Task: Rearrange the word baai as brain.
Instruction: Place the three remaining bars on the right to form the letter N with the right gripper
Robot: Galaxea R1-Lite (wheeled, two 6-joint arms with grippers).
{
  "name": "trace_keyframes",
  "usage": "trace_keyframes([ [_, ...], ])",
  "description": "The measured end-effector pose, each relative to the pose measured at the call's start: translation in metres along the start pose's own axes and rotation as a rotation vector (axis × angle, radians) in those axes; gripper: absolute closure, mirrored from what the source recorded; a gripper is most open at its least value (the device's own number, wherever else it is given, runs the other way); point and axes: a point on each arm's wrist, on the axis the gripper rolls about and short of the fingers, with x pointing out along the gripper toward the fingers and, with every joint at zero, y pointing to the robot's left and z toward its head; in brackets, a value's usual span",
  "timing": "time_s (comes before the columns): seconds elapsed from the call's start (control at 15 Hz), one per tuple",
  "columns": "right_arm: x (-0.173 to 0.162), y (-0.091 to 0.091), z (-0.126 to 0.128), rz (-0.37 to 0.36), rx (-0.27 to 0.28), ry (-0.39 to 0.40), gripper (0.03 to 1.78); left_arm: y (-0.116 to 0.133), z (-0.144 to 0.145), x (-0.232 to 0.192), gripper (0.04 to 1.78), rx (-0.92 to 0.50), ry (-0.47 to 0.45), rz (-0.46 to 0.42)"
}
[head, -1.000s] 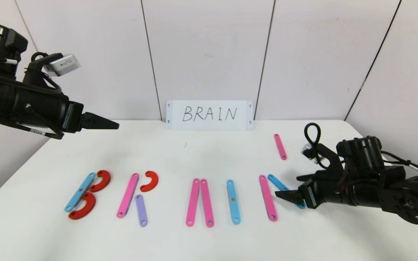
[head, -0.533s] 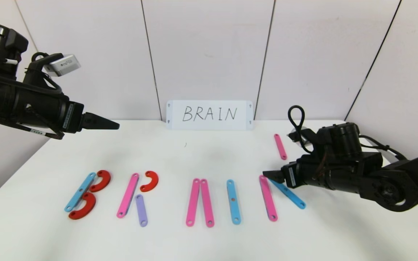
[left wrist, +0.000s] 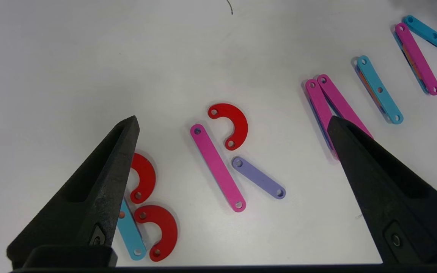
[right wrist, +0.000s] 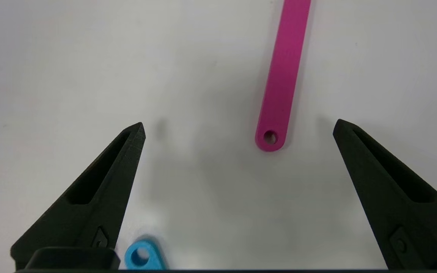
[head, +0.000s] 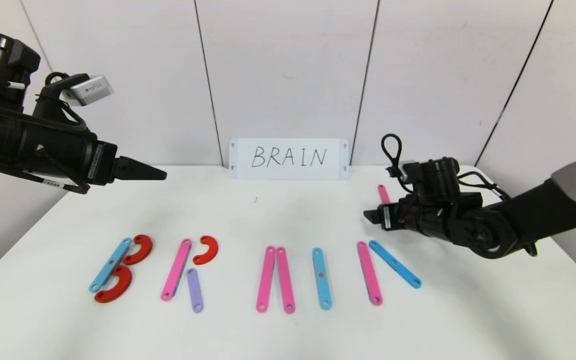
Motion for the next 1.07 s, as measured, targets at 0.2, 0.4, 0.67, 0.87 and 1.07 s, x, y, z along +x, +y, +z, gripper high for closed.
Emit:
trace_keyframes([
  [0.2, 0.016, -0.005, 0.010, -0.028, 0.025, 0.008, 0.08, 0.000, 0.000, 0.001, 0.09, 0.000, 0.003, -0.002],
  [0.4, 0.026, -0.009, 0.022, -0.044, 0.034, 0.012, 0.08, 0.001, 0.000, 0.002, 0.09, -0.001, 0.005, -0.002],
  [0.67, 0.037, -0.013, 0.031, -0.055, 0.044, -0.003, 0.08, 0.000, 0.000, 0.002, 0.09, -0.001, 0.005, -0.004],
  [0.87, 0.046, -0.015, 0.031, -0.062, 0.045, 0.011, 0.08, 0.000, -0.001, 0.003, 0.09, -0.001, 0.007, -0.006],
  [1.07, 0.052, -0.014, 0.033, -0.064, 0.043, 0.027, 0.08, -0.001, -0.001, 0.003, 0.09, 0.001, 0.008, -0.007],
])
